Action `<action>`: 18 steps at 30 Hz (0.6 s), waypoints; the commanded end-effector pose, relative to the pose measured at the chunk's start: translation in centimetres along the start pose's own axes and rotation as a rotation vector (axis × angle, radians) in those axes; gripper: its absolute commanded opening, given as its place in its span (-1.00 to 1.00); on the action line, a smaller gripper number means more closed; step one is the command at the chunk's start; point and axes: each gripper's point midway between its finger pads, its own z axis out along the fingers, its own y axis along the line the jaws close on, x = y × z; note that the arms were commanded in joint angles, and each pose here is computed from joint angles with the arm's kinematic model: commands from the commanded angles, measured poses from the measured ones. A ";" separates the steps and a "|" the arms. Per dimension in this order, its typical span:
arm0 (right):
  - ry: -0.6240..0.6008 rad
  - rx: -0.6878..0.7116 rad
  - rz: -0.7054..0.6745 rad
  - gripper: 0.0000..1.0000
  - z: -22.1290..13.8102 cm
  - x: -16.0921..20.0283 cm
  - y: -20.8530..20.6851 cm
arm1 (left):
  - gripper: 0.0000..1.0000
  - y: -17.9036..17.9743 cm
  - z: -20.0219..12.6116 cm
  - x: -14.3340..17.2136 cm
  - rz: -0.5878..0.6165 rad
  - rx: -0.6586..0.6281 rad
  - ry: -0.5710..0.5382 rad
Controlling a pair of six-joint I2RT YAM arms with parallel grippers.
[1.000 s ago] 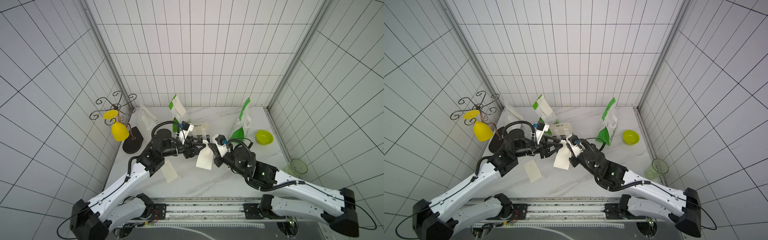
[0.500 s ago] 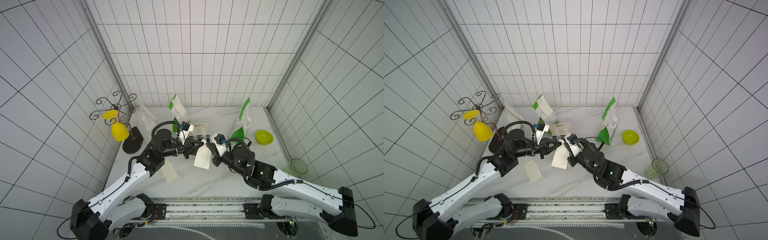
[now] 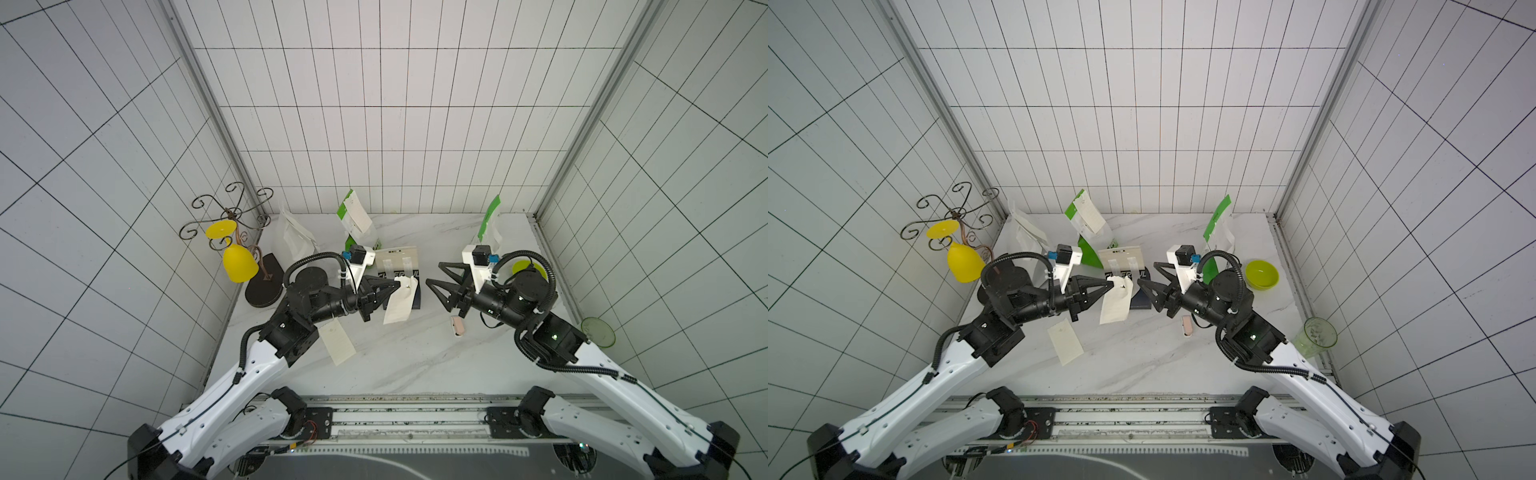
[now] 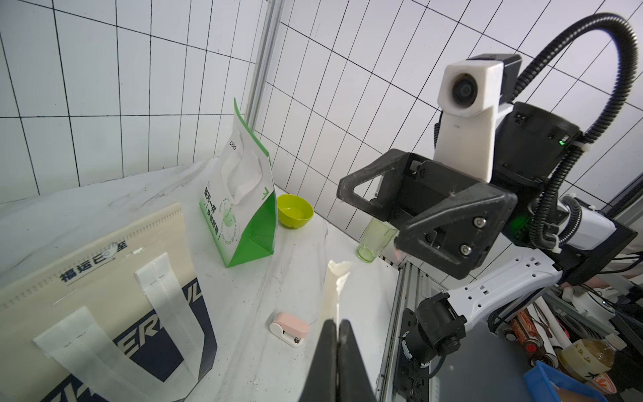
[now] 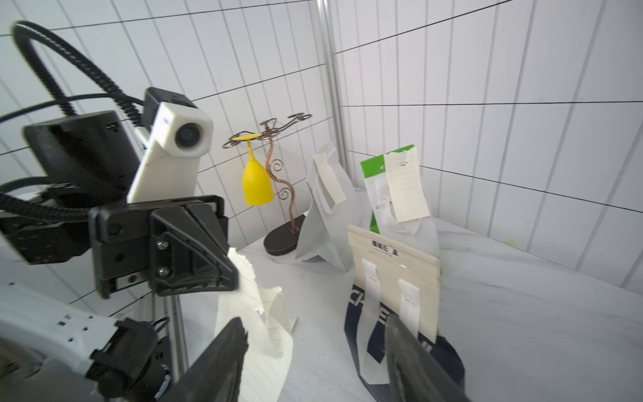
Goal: Staple the receipts to the bags
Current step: Pick up the receipt from the center of the board.
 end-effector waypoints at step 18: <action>0.023 -0.333 0.031 -0.28 1.7 -0.4 4.4 | -1.00 -2.8 -0.4 -0.2 0.024 0.154 -0.010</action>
